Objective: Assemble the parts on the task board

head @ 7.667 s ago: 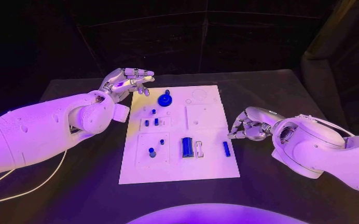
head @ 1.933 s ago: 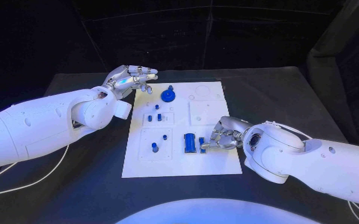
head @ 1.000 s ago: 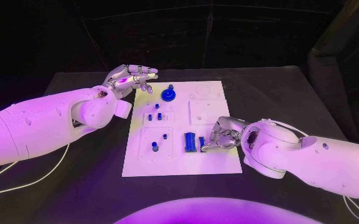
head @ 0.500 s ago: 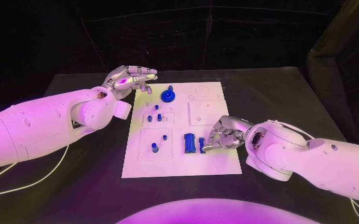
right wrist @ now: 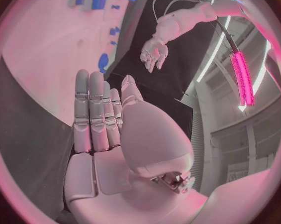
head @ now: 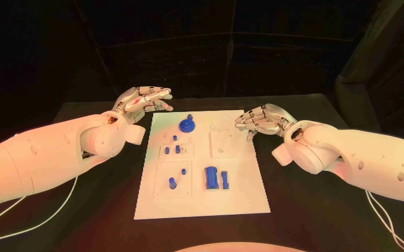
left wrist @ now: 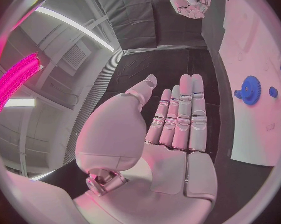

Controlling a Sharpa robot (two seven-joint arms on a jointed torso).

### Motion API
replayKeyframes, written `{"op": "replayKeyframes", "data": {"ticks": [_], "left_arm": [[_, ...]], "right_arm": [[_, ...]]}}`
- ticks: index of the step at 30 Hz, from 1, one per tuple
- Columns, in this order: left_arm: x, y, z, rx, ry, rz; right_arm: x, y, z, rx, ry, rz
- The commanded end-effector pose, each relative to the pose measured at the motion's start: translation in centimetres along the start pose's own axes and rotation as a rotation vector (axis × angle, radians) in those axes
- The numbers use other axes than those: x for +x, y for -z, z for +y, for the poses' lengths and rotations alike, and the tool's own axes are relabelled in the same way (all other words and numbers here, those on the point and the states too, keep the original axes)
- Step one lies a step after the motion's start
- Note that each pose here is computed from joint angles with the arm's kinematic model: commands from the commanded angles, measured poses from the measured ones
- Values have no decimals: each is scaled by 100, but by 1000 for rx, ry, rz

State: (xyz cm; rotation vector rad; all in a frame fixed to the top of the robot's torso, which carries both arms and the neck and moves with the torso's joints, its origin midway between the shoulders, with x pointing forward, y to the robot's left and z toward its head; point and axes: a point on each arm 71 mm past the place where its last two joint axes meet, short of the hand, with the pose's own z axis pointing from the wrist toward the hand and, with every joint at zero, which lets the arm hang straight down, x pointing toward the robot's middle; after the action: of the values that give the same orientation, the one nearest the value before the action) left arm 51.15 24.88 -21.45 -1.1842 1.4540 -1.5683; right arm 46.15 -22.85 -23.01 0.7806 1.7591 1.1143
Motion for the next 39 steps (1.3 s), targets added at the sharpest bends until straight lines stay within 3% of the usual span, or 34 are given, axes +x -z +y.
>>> {"op": "replayKeyframes", "data": {"ticks": [1,5,12,13,20,27,35,39], "left_arm": [[-42,-52,-35,61,73,-22],[-90,-134,-17,76,52,-74],[-125,-229,19,85,10,-156],[-76,-227,48,46,18,-95],[-17,-200,80,44,6,-115],[163,-107,158,42,-32,-175],[489,105,227,54,-106,-284],[590,182,229,62,-129,-319]], "right_arm": [[-148,-156,65,-145,-296,-75],[-226,-356,63,-185,-327,-100],[-267,-584,48,-220,-337,-120],[-259,-571,-6,-149,-270,-140],[-199,-535,17,-155,-288,-167],[-23,-408,82,-163,-338,-249],[221,-185,173,-147,-392,-361],[270,-134,192,-140,-400,-383]]}}
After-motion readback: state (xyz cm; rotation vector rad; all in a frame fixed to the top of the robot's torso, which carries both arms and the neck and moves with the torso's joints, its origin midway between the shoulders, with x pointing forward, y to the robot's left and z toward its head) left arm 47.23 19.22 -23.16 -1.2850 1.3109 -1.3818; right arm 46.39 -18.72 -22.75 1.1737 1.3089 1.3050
